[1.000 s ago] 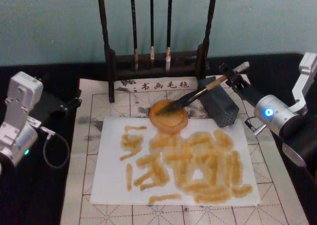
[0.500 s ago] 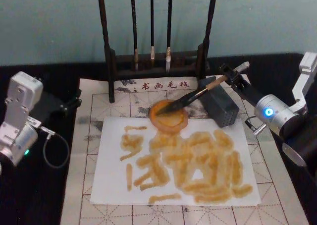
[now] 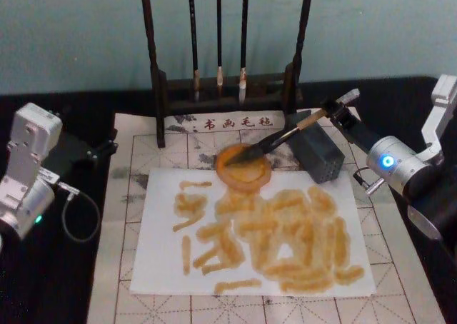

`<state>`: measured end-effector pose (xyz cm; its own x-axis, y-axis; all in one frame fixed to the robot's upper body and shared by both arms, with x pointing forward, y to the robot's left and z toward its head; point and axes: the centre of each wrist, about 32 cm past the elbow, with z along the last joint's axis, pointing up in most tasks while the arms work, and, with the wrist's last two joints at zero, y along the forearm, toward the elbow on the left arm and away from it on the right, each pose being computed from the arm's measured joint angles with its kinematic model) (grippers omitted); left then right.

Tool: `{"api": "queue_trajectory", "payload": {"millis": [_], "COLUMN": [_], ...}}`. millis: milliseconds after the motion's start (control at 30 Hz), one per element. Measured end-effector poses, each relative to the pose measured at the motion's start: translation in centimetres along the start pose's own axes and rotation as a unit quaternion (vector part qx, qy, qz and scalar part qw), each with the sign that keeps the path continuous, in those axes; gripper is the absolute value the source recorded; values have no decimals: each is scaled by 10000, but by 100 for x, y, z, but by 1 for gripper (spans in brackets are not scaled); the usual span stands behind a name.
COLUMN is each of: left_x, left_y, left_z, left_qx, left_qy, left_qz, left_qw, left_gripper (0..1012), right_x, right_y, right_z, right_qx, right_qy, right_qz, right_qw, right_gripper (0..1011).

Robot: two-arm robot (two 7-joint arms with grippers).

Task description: Pick up the brush from the inkstone, write on the paper, then place the brush back to its original position.

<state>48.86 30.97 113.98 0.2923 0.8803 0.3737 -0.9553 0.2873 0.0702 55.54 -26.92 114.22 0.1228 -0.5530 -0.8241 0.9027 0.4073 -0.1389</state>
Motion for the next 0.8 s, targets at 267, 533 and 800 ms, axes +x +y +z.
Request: {"api": "queue_trajectory", "payload": {"millis": [267, 533, 800], "left_x": [0, 0, 0], "left_y": [0, 0, 0], "left_z": [0, 0, 0], "left_qx": [0, 0, 0], "left_qy": [0, 0, 0], "left_qz": [0, 0, 0], "left_qw": [10000, 10000, 10000], "left_gripper": [1001, 1001, 1001], "right_x": [0, 0, -5], "right_y": [0, 0, -2], "right_z": [0, 0, 1], "right_qx": [-3, -3, 1], "right_qy": [-5, -4, -33], "right_qz": [0, 0, 26], "right_qw": [10000, 10000, 10000], "right_gripper": [209, 185, 185]}}
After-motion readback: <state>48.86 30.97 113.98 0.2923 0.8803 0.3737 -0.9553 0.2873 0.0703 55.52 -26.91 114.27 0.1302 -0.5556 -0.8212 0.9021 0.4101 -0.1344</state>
